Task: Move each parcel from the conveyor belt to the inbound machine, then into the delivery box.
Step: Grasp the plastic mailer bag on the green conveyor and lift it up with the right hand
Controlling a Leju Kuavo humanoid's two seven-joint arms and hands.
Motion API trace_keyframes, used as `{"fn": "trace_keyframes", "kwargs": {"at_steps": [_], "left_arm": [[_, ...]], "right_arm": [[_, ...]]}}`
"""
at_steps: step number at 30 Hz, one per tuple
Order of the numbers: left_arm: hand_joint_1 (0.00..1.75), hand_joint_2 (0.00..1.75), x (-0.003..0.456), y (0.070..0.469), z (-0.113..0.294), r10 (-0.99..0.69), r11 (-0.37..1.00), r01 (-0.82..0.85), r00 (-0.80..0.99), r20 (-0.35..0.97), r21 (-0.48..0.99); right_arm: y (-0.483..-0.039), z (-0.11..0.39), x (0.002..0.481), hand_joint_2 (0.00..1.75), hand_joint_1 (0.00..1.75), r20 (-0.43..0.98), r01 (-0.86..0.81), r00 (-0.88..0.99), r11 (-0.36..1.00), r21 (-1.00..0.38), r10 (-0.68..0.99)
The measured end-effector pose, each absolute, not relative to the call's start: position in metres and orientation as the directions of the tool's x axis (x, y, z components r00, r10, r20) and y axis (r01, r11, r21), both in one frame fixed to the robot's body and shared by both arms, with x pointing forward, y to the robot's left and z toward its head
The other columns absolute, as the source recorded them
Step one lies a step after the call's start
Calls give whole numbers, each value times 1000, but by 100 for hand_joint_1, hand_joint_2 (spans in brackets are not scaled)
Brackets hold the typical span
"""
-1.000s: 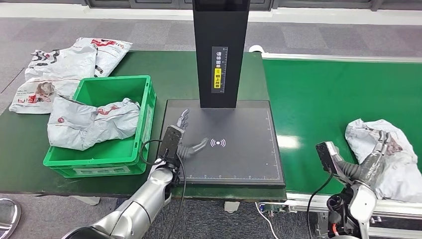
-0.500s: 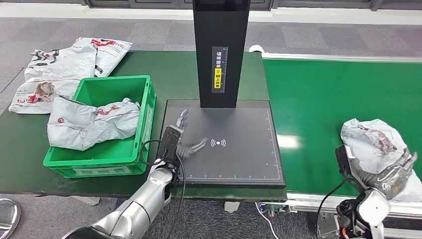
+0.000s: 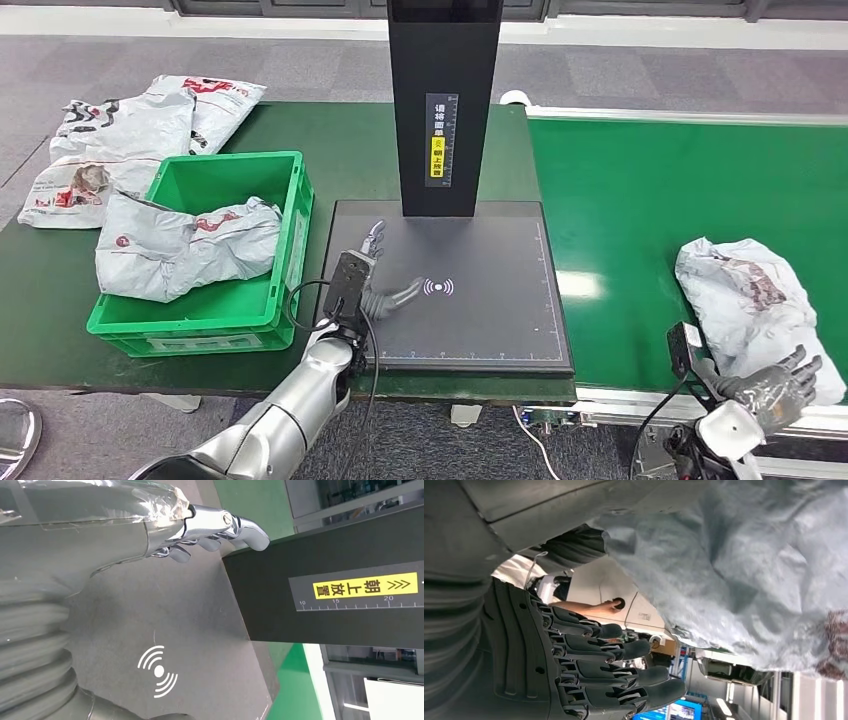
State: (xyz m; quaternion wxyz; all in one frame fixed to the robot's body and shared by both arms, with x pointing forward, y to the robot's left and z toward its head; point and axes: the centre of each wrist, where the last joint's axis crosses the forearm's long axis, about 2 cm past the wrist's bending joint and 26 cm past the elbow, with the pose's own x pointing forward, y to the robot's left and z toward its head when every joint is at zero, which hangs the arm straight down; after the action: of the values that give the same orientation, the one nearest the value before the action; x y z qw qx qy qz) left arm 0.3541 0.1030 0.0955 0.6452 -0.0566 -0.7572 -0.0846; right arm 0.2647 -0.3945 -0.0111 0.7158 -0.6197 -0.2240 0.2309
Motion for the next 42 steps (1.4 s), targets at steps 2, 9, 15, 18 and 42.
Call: {"fn": "trace_keyframes", "kwargs": {"at_steps": [2, 9, 15, 18, 42], "left_arm": [[0, 175, 354, 103, 96, -22, 979, 196, -161, 987, 54], [0, 175, 355, 102, 97, -22, 979, 196, -162, 987, 54], [0, 175, 357, 101, 99, -22, 979, 197, -163, 986, 54], [0, 175, 357, 101, 99, -22, 979, 197, -164, 986, 54], [0, 175, 358, 106, 98, -20, 978, 200, -158, 987, 52]], "right_arm": [[-394, -12, 264, 175, 0, 26, -63, 789, 123, -990, 613], [-394, -13, 265, 175, 0, 2, -95, 782, 123, -988, 623], [-394, -14, 264, 175, 0, -19, -120, 778, 120, -985, 628], [-394, -14, 264, 175, 0, -25, -126, 769, 113, -986, 639], [-392, -9, 282, 175, 175, -169, -388, 711, 181, -904, 683]]}}
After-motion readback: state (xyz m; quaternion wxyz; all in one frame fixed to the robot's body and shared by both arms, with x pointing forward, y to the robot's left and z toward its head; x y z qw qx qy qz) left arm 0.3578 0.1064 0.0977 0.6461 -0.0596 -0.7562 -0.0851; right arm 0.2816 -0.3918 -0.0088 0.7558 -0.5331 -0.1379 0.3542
